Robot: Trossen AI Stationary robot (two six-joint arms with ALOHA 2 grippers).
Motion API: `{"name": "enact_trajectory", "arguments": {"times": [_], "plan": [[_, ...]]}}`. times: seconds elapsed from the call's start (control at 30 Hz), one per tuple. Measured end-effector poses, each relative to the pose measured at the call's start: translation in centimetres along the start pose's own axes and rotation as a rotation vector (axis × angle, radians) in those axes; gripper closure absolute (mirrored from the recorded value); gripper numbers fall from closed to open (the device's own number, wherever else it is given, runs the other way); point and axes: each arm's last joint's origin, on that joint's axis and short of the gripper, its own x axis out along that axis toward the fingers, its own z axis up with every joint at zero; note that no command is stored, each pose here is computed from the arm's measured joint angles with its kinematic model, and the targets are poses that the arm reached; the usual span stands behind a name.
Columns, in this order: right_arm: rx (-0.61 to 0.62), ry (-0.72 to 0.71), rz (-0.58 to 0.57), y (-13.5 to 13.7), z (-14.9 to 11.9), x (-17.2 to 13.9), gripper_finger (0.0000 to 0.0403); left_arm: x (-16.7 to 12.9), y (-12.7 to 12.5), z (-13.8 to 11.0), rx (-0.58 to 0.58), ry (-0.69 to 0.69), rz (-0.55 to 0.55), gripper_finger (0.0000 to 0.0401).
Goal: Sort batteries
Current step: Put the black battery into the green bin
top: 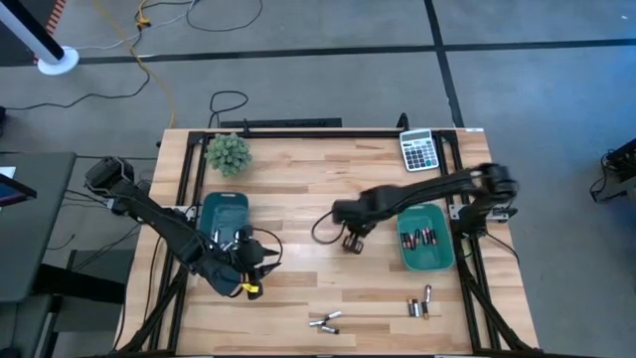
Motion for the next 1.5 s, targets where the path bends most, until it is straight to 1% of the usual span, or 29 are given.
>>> {"name": "enact_trajectory", "arguments": {"times": [0.07,0.13,0.2,0.27,0.33,0.47,0.57,0.67,0.73,0.83,0.93,1.03,1.17,1.23,1.37,1.5], "plan": [[-0.013,-0.028,0.008,-0.1,-1.1,-2.2,0.0386,0.1,0.1,0.1,-0.006,0.003,-0.009,0.0278],[-0.010,-0.051,-0.005,-0.3,-2.7,-4.0,0.0387,0.4,0.2,0.3,-0.059,0.032,-0.045,0.0278],[0.024,-0.101,0.015,-0.6,-4.6,-6.1,0.0388,0.9,0.6,0.3,-0.131,0.071,-0.071,0.0278],[0.092,-0.126,0.036,-1.2,-6.5,-7.8,0.0388,1.4,0.9,0.5,-0.174,0.097,-0.083,0.0278],[0.158,-0.095,0.026,-1.8,-8.7,-8.7,0.0389,1.7,1.2,0.6,-0.171,0.106,-0.080,0.0278],[0.236,-0.040,-0.003,-2.7,-11.8,-9.8,0.0389,2.3,1.9,1.0,-0.150,0.102,-0.062,0.0278],[0.256,0.025,-0.068,-3.5,-13.1,-9.1,0.0389,2.7,2.4,1.3,-0.156,0.088,-0.047,0.0278],[0.281,0.078,-0.118,-4.1,-14.1,-7.5,0.0389,3.1,2.9,1.6,-0.177,0.096,-0.056,0.0278],[0.299,0.139,-0.139,-4.6,-15.1,-6.1,0.0390,3.3,3.1,1.8,-0.194,0.096,-0.061,0.0278],[0.342,0.193,-0.112,-5.1,-16.3,-4.0,0.0390,3.3,3.1,2.0,-0.198,0.080,-0.070,0.0278],[0.375,0.196,-0.068,-5.3,-17.3,-2.5,0.0390,3.3,3.0,2.1,-0.169,0.070,-0.081,0.0278],[0.414,0.191,-0.062,-5.6,-17.7,-1.8,0.0382,3.3,3.0,2.1,-0.169,0.070,-0.079,0.0278],[0.423,0.202,-0.075,-5.6,-18.0,-1.7,0.0349,3.3,2.8,2.4,-0.235,0.041,-0.096,0.0278],[0.433,0.200,-0.073,-5.5,-18.0,-1.7,0.0329,3.3,2.7,2.8,-0.247,0.011,-0.116,0.0278],[0.488,0.207,-0.089,-5.5,-18.2,-1.7,0.0288,3.2,2.4,3.3,-0.190,-0.001,-0.181,0.0278],[0.540,0.203,-0.092,-5.5,-18.2,-1.7,0.0246,2.7,2.2,4.3,-0.081,0.042,-0.179,0.0278]]}}
